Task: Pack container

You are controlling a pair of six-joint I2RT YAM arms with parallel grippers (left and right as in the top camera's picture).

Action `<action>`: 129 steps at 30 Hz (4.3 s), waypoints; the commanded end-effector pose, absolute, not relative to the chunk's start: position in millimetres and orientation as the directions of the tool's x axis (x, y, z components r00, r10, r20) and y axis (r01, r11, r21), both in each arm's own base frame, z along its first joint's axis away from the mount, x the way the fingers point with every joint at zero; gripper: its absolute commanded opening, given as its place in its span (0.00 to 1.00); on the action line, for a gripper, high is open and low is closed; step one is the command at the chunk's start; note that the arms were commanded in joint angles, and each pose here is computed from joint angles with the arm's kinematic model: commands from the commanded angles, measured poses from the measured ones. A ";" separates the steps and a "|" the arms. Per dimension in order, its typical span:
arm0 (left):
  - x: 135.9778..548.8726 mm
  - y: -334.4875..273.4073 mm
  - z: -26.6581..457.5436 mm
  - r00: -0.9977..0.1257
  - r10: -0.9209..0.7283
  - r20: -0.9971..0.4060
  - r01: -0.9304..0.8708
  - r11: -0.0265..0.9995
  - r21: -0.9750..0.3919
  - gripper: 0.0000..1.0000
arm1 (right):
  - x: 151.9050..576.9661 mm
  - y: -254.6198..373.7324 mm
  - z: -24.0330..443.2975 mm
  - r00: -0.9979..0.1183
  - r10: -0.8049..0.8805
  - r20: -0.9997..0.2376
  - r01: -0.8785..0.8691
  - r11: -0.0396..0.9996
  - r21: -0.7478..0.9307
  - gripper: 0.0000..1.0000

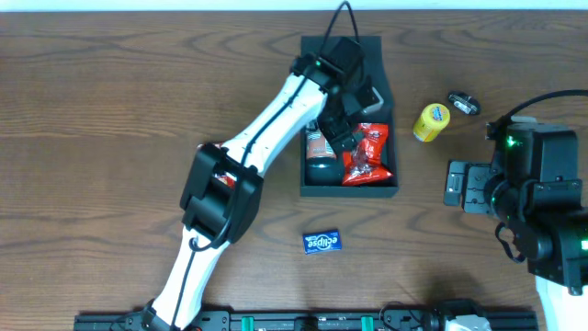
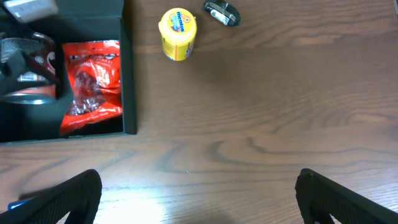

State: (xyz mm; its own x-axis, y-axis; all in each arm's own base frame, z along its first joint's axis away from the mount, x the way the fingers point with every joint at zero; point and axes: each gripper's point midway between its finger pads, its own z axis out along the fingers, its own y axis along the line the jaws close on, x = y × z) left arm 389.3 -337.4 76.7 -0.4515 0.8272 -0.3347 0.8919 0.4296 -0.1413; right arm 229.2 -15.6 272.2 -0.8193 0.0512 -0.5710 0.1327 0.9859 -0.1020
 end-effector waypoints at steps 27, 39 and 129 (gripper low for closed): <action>403.5 -322.1 76.1 -0.512 0.793 -0.331 0.857 0.495 -0.141 0.95 | 233.5 -17.3 270.4 -0.812 0.073 -0.579 0.154 0.984 -0.091 0.99; 410.0 -316.1 74.5 -0.512 0.798 -0.318 0.855 0.510 -0.095 0.95 | 243.0 -16.5 256.4 -0.847 0.071 -0.526 0.148 0.983 -0.106 0.99; 388.8 -350.7 109.9 -0.424 0.810 -0.404 0.900 0.428 -0.086 0.95 | 243.2 -16.5 255.6 -0.849 0.071 -0.523 0.148 0.983 -0.106 0.99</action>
State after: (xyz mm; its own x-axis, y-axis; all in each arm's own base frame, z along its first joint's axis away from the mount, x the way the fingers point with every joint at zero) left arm 387.0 -352.4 117.6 -0.4170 0.8136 -0.4052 0.8998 0.4324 -0.0577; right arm 244.9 -14.3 257.6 -0.8493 0.0486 -0.5256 0.1268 0.9854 -0.1138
